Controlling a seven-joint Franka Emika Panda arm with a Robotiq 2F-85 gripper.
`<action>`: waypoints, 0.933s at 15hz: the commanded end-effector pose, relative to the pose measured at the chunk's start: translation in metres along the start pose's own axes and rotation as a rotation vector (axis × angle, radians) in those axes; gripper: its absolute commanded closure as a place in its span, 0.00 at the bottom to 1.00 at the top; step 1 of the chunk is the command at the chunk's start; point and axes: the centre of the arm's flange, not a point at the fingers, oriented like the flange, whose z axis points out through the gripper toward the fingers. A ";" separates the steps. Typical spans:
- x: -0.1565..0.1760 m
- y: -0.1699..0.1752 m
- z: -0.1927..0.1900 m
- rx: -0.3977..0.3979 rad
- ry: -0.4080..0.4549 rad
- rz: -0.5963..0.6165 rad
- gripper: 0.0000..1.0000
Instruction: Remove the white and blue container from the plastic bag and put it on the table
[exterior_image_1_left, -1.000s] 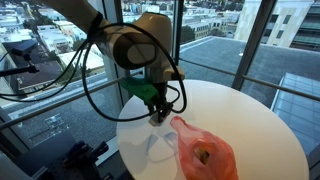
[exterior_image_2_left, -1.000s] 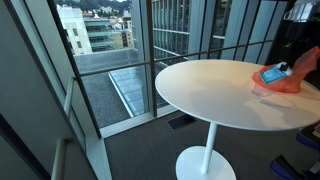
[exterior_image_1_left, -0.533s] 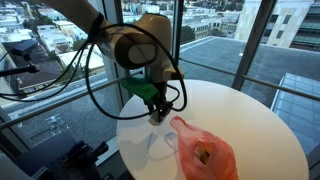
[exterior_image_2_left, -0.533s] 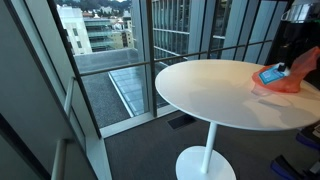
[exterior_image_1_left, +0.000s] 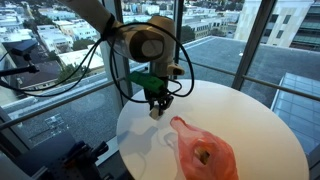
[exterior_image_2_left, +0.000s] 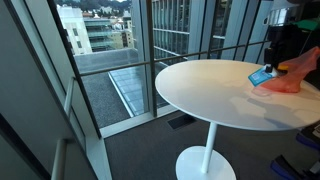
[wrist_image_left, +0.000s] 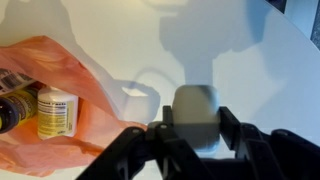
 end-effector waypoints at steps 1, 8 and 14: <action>0.039 -0.003 0.001 0.040 -0.097 -0.007 0.76; 0.061 -0.008 0.028 0.036 -0.271 0.015 0.76; 0.065 -0.018 0.053 -0.009 -0.318 -0.005 0.76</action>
